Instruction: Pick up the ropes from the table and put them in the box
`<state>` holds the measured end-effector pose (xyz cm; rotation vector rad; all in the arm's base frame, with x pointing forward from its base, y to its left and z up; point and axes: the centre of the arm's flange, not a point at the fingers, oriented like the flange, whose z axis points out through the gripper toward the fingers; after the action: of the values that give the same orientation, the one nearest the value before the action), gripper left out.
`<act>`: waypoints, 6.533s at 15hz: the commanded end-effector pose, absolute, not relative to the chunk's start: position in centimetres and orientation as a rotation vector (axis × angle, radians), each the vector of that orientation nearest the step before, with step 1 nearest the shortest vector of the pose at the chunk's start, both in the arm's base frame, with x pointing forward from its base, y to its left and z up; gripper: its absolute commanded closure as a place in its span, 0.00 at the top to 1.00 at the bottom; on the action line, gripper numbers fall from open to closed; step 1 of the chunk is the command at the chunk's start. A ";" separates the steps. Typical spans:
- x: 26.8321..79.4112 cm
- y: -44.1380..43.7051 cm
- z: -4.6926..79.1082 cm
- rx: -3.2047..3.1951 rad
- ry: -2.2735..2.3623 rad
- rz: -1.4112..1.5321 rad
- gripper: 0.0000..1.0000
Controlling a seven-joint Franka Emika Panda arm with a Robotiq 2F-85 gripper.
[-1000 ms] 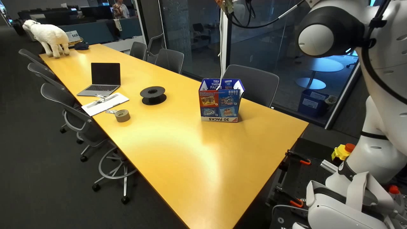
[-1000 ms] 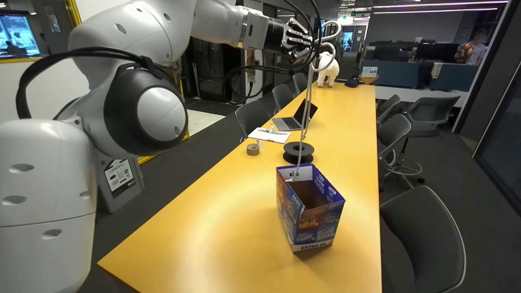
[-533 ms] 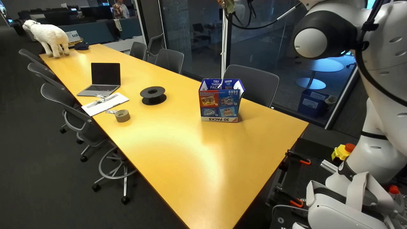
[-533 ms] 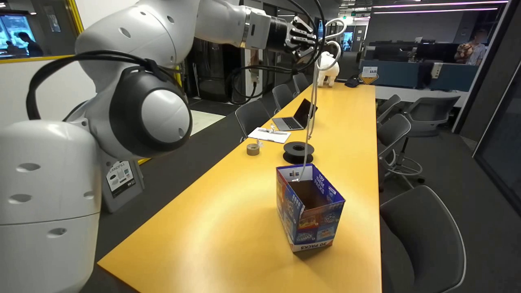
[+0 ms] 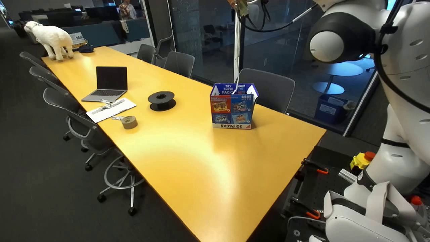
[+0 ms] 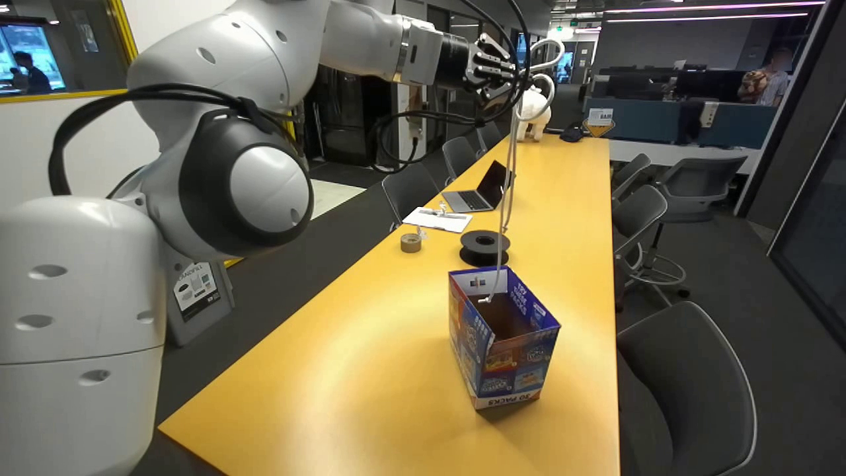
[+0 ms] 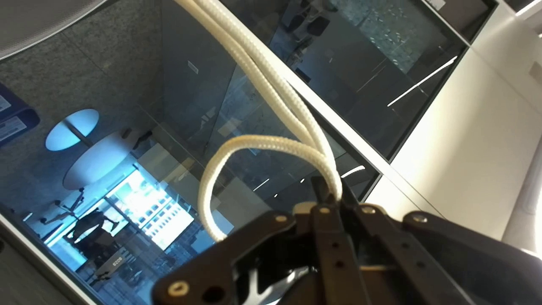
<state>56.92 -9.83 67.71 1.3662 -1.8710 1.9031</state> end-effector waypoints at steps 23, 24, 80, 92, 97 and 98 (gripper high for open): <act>59.1 -8.2 66.6 1.749 -1.906 1.364 0.01; 59.1 -8.2 66.5 1.761 -1.906 1.349 0.01; 74.4 -11.4 33.3 2.015 -1.745 1.087 0.01; 72.0 -10.8 37.0 2.412 -1.511 0.797 0.98; 67.2 -10.3 41.0 2.632 -1.335 0.620 1.00; 66.1 -10.1 40.9 2.676 -1.305 0.587 1.00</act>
<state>65.19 -10.23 36.22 2.5702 -1.3880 0.7619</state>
